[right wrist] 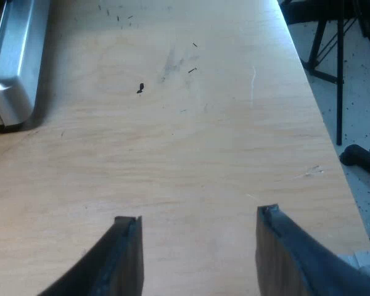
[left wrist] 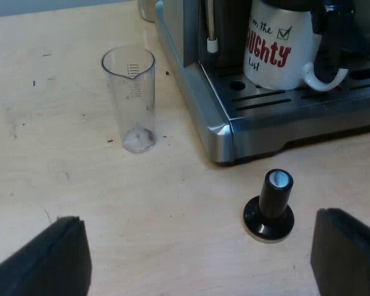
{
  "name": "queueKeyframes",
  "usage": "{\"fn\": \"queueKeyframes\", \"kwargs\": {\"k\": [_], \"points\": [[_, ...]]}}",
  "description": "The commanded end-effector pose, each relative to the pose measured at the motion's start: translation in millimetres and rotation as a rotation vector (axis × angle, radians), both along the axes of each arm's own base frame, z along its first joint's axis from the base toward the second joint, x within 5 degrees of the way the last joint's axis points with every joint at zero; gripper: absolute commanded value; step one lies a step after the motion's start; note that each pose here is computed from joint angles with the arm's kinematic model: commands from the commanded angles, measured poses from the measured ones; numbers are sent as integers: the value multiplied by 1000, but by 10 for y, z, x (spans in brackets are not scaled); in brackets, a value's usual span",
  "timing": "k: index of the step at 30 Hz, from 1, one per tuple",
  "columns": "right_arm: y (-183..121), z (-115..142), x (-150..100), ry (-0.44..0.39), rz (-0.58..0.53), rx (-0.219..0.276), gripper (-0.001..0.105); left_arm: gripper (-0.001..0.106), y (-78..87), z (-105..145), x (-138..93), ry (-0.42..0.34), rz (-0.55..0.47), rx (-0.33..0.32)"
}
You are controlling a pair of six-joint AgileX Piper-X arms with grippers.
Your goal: Remove mug from coffee machine
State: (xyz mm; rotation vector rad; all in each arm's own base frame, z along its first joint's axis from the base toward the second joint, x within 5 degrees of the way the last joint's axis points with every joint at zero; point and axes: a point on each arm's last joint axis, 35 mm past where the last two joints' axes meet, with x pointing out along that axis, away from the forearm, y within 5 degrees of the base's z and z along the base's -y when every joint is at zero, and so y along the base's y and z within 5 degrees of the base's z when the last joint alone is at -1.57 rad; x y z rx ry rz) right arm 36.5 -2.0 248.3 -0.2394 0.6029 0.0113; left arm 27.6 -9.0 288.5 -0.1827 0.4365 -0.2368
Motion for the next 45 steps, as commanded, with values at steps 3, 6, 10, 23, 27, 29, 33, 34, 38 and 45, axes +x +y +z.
{"fn": "queueKeyframes", "kwargs": {"k": [3,6,10,23,27,29,33,34,38,45], "points": [[7,247,-71,-70,19,13,44,77,2,146,-35,-43,-3,-9],[18,401,-63,-81,47,25,44,77,6,214,-67,-65,-3,-11],[34,601,-3,-71,105,13,44,77,-7,297,-65,-82,-33,-33],[166,1073,332,-12,381,27,44,64,-120,580,272,-79,-173,-64],[234,1144,418,2,459,17,44,63,-187,650,383,-73,-247,-77],[290,1171,475,18,509,17,44,63,-232,679,458,-70,-285,-83],[387,1159,550,46,586,16,44,66,-296,690,546,-50,-331,-70],[422,1152,578,52,610,15,44,67,-305,686,559,-46,-338,-64],[571,1165,664,28,698,9,44,73,-340,662,602,-25,-361,-51],[835,1144,803,5,780,-35,44,73,-339,660,601,-23,-361,-51]]}}
